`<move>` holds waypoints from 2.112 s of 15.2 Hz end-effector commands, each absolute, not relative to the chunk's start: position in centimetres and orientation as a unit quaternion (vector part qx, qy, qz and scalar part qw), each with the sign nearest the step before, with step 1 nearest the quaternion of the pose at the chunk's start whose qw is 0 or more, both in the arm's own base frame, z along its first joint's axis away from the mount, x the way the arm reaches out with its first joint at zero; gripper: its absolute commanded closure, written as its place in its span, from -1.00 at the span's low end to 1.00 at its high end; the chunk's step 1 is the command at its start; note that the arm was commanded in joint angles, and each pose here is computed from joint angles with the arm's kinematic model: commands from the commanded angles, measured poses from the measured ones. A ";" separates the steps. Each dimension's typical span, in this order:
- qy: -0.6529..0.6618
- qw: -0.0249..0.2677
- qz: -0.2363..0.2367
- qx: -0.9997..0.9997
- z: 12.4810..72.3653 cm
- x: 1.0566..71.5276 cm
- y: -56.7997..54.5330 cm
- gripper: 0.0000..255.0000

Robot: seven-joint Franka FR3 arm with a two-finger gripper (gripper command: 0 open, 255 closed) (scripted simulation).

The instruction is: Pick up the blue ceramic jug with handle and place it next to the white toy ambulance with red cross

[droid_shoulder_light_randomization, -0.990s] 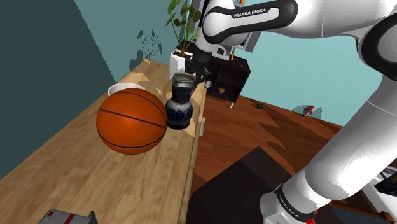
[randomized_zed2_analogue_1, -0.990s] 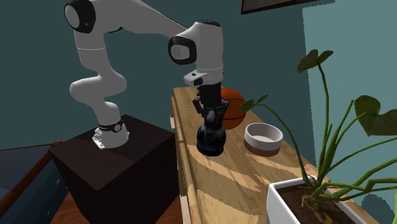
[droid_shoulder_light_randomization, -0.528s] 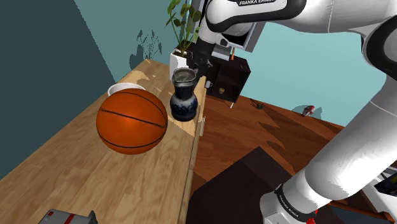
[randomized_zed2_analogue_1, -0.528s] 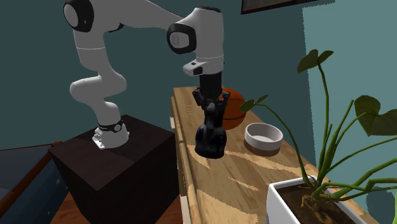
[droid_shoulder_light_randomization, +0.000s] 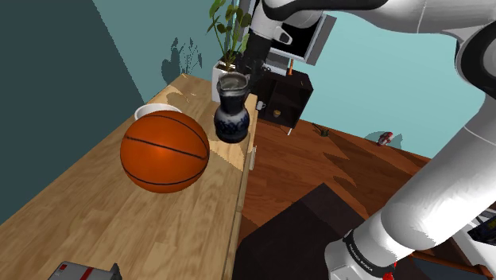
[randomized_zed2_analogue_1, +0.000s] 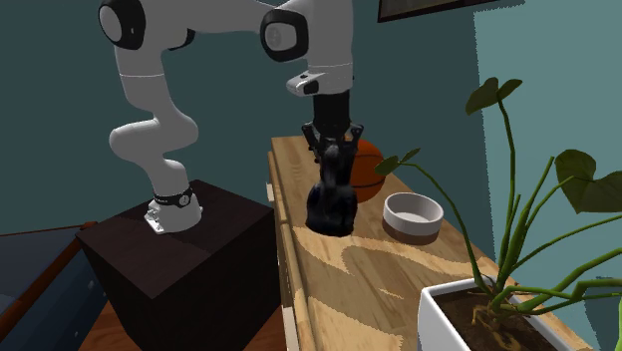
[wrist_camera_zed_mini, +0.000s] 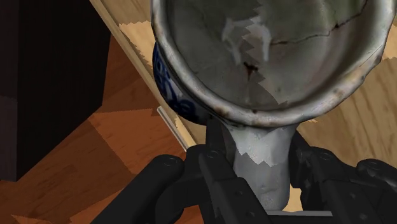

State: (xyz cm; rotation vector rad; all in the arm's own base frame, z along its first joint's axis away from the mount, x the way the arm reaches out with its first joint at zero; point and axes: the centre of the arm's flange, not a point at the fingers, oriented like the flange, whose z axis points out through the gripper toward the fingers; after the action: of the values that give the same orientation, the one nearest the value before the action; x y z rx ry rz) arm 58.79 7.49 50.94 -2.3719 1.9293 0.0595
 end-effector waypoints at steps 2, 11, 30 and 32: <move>0.630 0.043 0.018 -0.775 52.7 58.6 7.6 1.00; 0.630 0.043 0.018 -0.775 57.4 58.6 7.6 1.00; 0.630 0.043 0.018 -0.775 67.4 58.6 7.6 1.00; 0.630 0.043 0.018 -0.775 68.5 58.6 7.6 1.00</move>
State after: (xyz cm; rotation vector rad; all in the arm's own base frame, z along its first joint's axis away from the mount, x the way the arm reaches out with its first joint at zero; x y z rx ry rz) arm 58.71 7.61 67.88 -2.3721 1.9294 0.0598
